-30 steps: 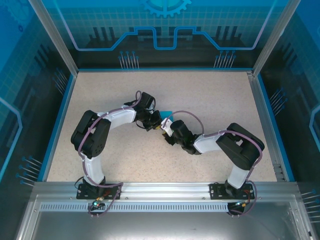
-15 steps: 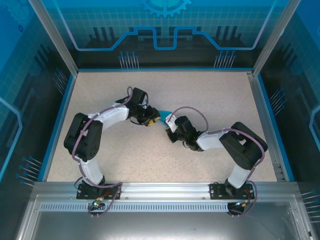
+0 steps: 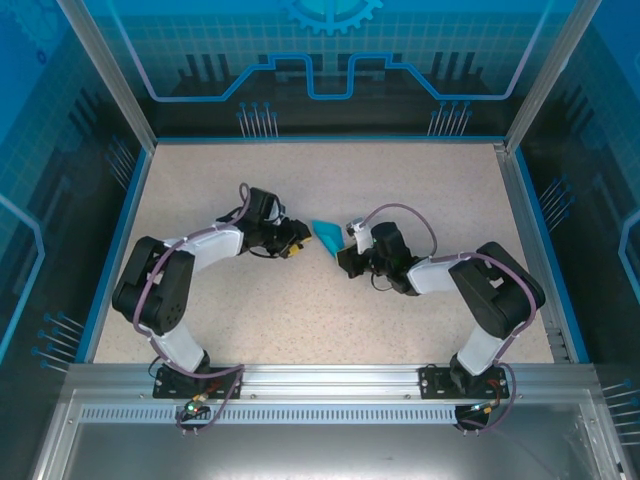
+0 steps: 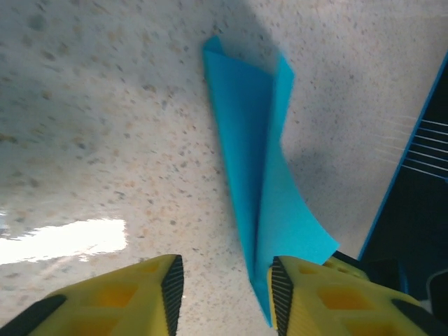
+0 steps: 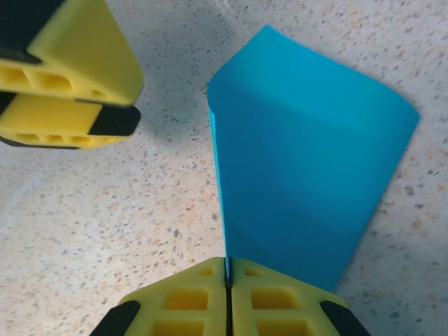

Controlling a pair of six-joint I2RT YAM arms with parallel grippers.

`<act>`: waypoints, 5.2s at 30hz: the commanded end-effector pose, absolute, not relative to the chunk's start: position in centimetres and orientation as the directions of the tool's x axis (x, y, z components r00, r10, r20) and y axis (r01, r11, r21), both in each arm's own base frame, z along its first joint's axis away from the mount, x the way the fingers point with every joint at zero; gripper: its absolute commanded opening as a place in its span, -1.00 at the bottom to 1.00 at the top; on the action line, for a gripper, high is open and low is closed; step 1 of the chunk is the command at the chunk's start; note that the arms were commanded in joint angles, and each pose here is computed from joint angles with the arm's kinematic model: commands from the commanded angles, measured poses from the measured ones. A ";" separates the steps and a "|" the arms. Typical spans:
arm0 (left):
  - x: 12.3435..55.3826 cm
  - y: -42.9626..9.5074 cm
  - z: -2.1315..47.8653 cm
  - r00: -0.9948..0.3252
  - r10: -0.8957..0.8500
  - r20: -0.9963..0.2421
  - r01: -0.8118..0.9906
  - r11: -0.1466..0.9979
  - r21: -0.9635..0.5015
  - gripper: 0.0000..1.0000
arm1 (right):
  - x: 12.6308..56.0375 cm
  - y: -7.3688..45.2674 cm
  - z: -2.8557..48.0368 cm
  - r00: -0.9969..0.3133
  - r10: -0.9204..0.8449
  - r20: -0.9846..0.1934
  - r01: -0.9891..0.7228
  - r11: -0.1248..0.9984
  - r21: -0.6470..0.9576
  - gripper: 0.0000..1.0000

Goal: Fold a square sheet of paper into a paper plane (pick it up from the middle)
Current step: Fold the wing for the fifth time at the center of the table.

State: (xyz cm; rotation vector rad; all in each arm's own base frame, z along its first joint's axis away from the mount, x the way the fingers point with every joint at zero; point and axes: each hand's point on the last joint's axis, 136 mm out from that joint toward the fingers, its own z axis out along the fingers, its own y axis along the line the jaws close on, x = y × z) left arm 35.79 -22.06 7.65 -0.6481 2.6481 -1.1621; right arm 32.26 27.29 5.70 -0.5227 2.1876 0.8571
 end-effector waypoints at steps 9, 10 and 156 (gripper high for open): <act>35.1 -26.5 7.4 -0.937 -0.349 -0.009 -0.196 0.547 -0.814 -0.53 | 31.8 27.0 5.0 -0.780 -0.012 -0.626 -0.484 0.646 0.590 -0.84; 35.0 -26.8 7.3 -0.939 -0.344 -0.007 -0.194 0.546 -0.815 -0.53 | 31.8 27.0 4.7 -0.787 -0.015 -0.617 -0.478 0.648 0.593 -0.83; 35.8 -21.9 5.6 -0.742 -0.644 0.185 -0.626 0.566 -0.536 -0.90 | 30.8 30.8 3.8 -0.510 -0.437 -0.741 -0.755 0.639 0.143 -0.77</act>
